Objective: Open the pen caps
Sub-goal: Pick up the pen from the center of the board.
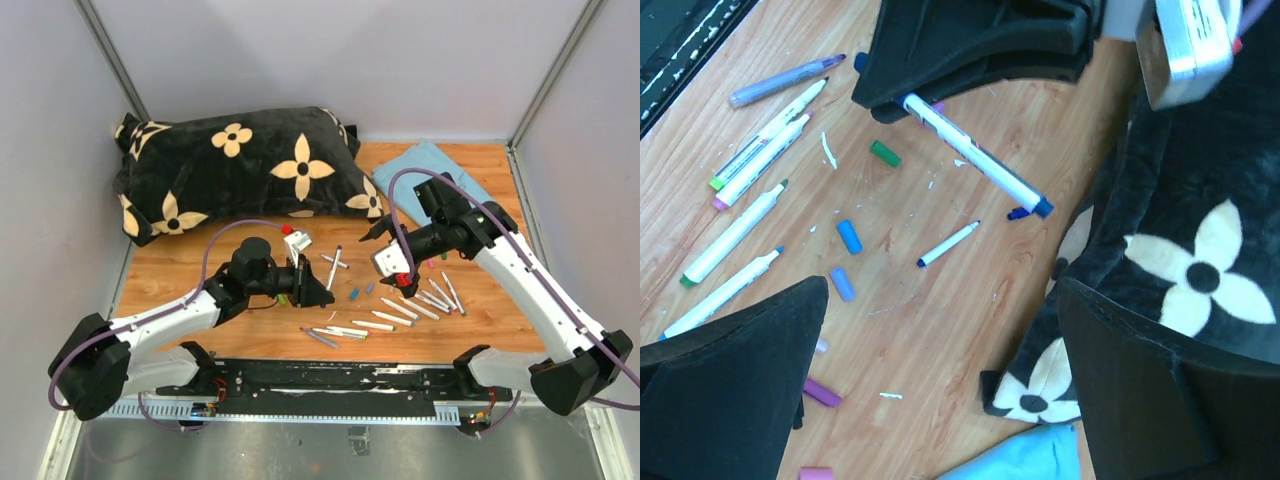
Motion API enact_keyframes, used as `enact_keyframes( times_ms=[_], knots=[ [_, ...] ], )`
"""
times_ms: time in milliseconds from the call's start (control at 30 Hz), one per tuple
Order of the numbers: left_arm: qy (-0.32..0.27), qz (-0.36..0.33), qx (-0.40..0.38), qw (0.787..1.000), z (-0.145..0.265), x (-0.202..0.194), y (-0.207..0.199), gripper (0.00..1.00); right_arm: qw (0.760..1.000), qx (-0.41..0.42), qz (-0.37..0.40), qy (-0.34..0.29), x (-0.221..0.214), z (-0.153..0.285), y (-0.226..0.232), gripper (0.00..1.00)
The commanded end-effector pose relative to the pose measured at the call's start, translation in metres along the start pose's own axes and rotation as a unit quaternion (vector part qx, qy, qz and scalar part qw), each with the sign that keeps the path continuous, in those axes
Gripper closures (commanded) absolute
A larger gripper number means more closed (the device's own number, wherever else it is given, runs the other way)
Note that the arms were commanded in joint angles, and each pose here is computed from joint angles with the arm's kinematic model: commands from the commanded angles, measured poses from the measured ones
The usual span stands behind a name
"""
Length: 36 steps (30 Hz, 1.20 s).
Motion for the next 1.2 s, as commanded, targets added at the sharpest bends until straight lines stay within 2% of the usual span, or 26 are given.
enact_keyframes(
  times_ms=[0,300,600,833,1167],
  knots=[
    [0.025,-0.005,-0.024,0.999,-0.004,0.008,-0.009,1.00,0.997,0.052,0.051,0.036,0.004,-0.004,0.005,0.02],
    [0.079,0.010,-0.019,0.997,-0.013,-0.001,-0.004,1.00,0.989,0.086,0.092,0.073,0.006,-0.006,0.004,0.00],
    [0.117,0.016,-0.023,0.993,-0.020,-0.012,-0.003,1.00,0.982,0.112,0.122,0.087,0.013,-0.014,0.006,0.06],
    [0.145,0.015,-0.030,0.989,-0.027,-0.017,-0.005,1.00,0.963,0.159,0.165,0.141,0.008,-0.036,0.009,0.11],
    [0.148,0.008,-0.065,0.987,-0.026,-0.017,-0.016,1.00,0.947,0.168,0.189,0.198,-0.018,-0.074,0.025,0.33]
  ],
)
Point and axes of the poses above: each gripper's point midway between its finger pads, its own z axis back along the fingers, its own y axis along the line the jaws close on, x = y × z, the point moved 4 cm from there along z, back along the fingers, and after that the axes turned 1 degree about z, right-handed, at the moved point
